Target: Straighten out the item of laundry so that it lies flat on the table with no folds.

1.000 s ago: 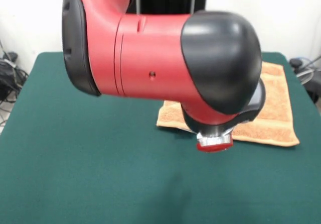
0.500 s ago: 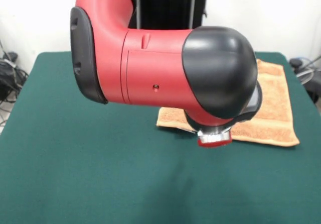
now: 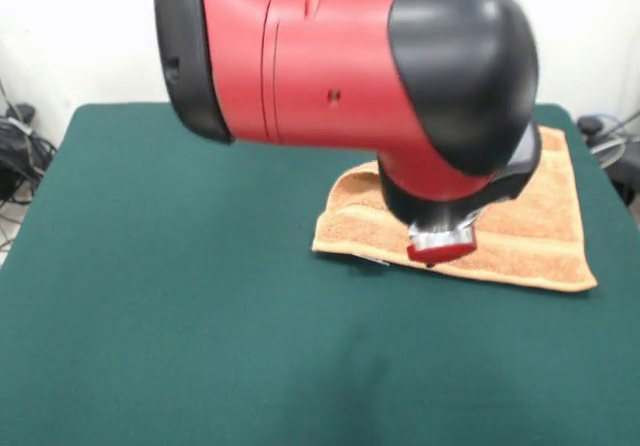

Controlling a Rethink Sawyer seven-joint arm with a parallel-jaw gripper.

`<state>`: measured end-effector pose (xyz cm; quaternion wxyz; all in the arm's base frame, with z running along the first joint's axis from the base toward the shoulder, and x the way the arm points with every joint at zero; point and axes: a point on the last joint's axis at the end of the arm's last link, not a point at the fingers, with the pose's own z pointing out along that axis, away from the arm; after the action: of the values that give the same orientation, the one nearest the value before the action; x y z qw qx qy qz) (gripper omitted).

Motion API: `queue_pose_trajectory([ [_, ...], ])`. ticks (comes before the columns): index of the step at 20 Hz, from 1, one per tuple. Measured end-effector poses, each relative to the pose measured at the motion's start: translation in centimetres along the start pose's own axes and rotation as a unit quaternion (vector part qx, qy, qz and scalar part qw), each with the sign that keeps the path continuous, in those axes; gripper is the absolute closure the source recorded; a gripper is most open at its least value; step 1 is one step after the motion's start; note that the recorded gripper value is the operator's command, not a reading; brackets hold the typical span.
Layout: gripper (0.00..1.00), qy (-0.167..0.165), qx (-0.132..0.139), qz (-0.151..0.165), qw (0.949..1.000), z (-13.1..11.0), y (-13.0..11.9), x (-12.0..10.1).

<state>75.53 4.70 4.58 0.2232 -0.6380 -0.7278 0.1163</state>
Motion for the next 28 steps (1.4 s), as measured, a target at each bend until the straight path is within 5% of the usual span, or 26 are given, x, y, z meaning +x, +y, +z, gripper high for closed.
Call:
queue_pose_trajectory([
  [12, 0.0, -0.014, -0.039, -0.004, 0.9991, -4.2, -1.2, 1.0],
  [28, 0.0, -0.02, -0.028, -0.002, 0.9994, -0.6, -0.8, -0.2],
])
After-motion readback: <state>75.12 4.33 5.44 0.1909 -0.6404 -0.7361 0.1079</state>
